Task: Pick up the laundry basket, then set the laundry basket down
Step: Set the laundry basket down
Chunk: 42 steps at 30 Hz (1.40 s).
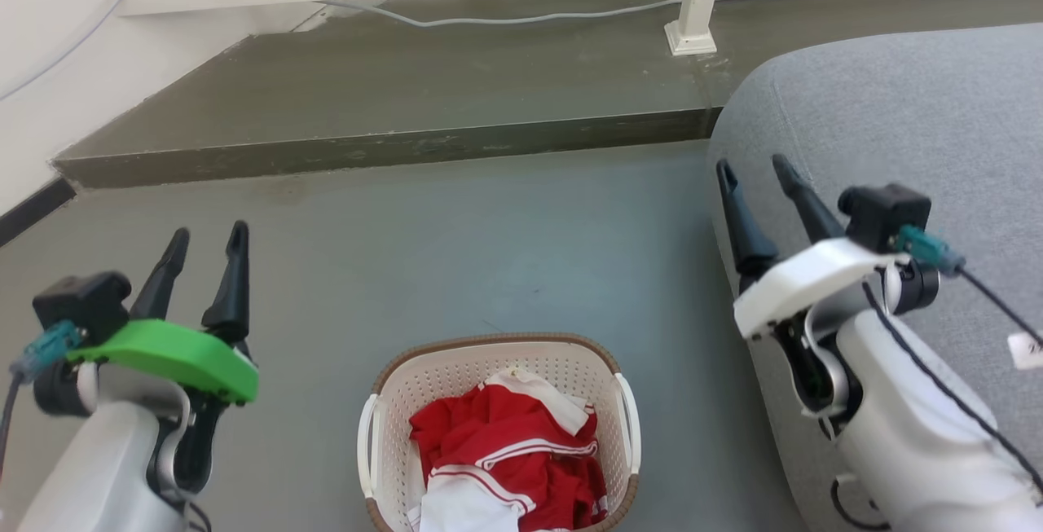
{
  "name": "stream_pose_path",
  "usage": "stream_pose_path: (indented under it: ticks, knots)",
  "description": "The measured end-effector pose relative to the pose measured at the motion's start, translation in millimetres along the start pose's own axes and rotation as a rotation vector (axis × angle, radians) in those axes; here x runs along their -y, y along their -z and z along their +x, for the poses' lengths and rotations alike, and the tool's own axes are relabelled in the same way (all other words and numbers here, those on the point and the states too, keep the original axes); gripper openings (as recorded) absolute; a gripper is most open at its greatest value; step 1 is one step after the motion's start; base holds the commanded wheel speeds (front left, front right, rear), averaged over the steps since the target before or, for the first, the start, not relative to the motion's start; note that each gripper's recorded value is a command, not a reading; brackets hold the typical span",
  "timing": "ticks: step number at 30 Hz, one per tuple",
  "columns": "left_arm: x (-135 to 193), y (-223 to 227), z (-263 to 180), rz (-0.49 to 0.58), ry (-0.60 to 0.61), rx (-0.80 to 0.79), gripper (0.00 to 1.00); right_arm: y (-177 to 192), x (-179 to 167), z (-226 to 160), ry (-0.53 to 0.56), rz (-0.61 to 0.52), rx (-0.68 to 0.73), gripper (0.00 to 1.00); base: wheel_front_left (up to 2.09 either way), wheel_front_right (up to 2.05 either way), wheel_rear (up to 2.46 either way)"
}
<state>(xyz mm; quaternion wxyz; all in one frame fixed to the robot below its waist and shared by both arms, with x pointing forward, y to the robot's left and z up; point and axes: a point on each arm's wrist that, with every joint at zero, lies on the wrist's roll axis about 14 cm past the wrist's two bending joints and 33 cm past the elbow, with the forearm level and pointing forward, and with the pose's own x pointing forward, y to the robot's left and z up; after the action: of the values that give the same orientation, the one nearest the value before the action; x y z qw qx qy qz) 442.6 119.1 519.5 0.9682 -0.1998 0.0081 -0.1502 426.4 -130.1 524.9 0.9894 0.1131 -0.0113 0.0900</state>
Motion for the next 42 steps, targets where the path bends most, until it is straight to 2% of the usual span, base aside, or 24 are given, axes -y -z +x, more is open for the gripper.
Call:
stream_pose_path:
  ticks: [4, 13, 42]
  knots:
    - [-12, 6, -15, 0.018, -0.054, -0.001, 1.0, 7, -2, -13, -0.002, -0.019, -0.003, 1.0, 0.0, 0.0, 0.0]
    - [-12, 9, -35, 0.018, -0.093, 0.028, 1.0, -3, 8, -27, 0.042, -0.051, 0.045, 1.0, 0.0, 0.0, 0.0]
    - [0, 17, -58, 0.014, -0.09, 0.056, 1.0, 16, 3, -51, 0.07, -0.041, 0.022, 1.0, 0.0, 0.0, 0.0]
